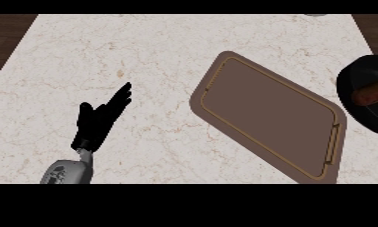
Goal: Pick the sweet potato from the tray and place it in the pot
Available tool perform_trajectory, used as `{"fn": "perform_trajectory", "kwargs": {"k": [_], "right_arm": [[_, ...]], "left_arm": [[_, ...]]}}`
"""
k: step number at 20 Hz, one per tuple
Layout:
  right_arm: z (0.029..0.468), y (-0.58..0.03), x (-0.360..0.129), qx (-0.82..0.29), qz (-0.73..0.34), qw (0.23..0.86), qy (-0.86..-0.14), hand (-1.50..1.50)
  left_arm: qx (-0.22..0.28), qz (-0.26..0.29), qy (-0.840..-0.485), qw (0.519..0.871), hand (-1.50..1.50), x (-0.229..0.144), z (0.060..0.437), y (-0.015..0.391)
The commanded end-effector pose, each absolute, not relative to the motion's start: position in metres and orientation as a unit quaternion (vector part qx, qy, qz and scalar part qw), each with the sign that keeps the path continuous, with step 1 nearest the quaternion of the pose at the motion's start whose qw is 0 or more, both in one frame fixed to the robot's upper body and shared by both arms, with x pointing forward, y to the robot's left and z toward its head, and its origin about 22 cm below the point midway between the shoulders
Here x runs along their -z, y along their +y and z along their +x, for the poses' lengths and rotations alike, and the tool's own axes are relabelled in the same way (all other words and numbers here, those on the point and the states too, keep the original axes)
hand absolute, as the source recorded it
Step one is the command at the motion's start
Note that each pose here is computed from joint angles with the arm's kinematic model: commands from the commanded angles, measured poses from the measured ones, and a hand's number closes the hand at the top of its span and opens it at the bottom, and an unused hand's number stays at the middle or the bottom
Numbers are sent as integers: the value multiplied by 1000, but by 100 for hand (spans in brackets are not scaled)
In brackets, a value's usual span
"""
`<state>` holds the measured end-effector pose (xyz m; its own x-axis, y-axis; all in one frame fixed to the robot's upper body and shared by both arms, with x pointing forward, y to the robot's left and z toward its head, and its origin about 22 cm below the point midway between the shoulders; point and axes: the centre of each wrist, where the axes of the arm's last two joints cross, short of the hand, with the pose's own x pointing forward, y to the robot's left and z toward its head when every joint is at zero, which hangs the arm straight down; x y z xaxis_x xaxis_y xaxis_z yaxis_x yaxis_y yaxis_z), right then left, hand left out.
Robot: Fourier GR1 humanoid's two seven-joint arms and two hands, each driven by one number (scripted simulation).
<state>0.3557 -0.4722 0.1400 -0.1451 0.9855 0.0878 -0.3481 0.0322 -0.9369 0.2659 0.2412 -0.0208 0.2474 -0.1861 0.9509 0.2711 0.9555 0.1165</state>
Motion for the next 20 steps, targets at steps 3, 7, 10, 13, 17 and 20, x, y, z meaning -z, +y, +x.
{"fn": "perform_trajectory", "kwargs": {"k": [3,7,10,13,17,20], "right_arm": [[370,-454,-107,-621,-305,587,-421,-150],[384,-434,-115,-505,-221,595,-585,-150],[388,-431,-111,-398,-167,605,-669,-150],[395,-439,-140,-302,-137,610,-720,-150],[392,-461,-170,-188,-159,624,-741,-150],[367,-501,-180,-117,-177,620,-755,-150]], "left_arm": [[148,-34,-598,787,0,22,259,241],[131,-18,-593,794,0,26,257,255],[126,-18,-595,794,0,25,258,239],[125,-26,-589,798,0,27,257,246],[125,-30,-593,795,0,30,260,238],[134,-37,-599,788,0,18,264,235]]}}
